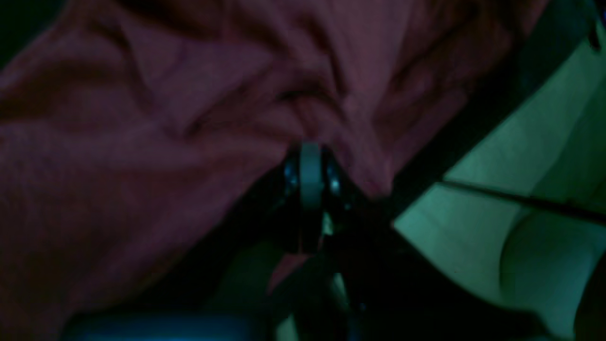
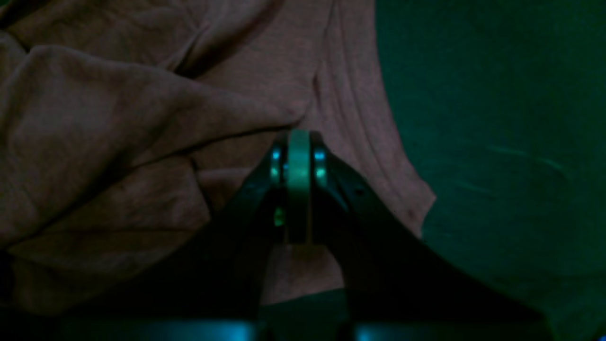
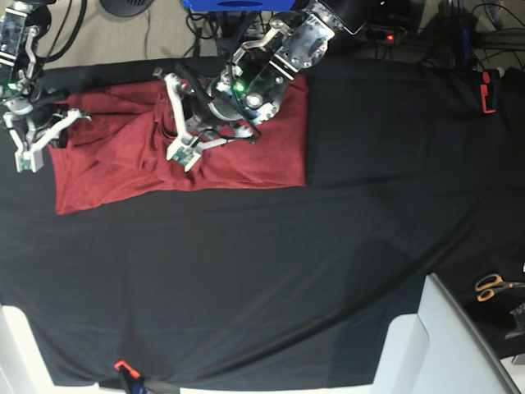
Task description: Fold the T-shirt properly
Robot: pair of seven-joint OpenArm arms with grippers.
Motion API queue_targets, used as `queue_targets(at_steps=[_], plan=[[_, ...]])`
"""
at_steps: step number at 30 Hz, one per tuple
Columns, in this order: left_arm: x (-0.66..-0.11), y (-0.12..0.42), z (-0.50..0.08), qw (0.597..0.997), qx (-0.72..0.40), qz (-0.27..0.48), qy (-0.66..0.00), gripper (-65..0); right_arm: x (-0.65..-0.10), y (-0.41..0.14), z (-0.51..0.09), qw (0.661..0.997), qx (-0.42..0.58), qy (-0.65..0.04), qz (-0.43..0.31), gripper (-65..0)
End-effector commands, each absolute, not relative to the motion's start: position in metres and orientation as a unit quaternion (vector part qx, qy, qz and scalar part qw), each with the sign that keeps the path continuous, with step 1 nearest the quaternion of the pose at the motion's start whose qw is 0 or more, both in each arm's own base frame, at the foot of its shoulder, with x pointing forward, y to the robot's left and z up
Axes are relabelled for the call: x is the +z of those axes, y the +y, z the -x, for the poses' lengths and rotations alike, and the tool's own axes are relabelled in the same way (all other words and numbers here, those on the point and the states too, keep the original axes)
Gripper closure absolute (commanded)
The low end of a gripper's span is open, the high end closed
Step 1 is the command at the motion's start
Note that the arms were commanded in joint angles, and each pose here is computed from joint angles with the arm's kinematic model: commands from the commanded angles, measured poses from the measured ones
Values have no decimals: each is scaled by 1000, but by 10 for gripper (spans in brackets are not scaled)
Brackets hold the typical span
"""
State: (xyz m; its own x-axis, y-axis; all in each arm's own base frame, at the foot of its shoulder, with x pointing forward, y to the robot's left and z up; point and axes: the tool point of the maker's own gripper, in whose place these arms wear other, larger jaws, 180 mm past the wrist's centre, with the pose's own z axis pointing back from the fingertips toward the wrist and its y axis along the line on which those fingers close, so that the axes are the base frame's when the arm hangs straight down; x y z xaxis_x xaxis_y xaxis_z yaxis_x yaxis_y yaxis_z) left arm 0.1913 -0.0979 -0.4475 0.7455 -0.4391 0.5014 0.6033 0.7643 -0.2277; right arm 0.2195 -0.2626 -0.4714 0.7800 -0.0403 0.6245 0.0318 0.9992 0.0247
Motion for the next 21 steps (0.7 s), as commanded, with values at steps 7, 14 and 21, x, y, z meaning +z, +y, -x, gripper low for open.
queue_targets(at_steps=[7, 14, 21], plan=[[-433, -87, -219, 913, -265, 184, -250, 0, -460, -269, -230, 936, -18, -352, -1, -15], [-434, -73, -238, 919, -243, 173, -257, 0, -460, -269, -230, 936, -18, -352, -1, -15], [-456, -68, -242, 929, -244, 157, -228, 0, -460, -269, -230, 936, -18, -352, -1, -15]])
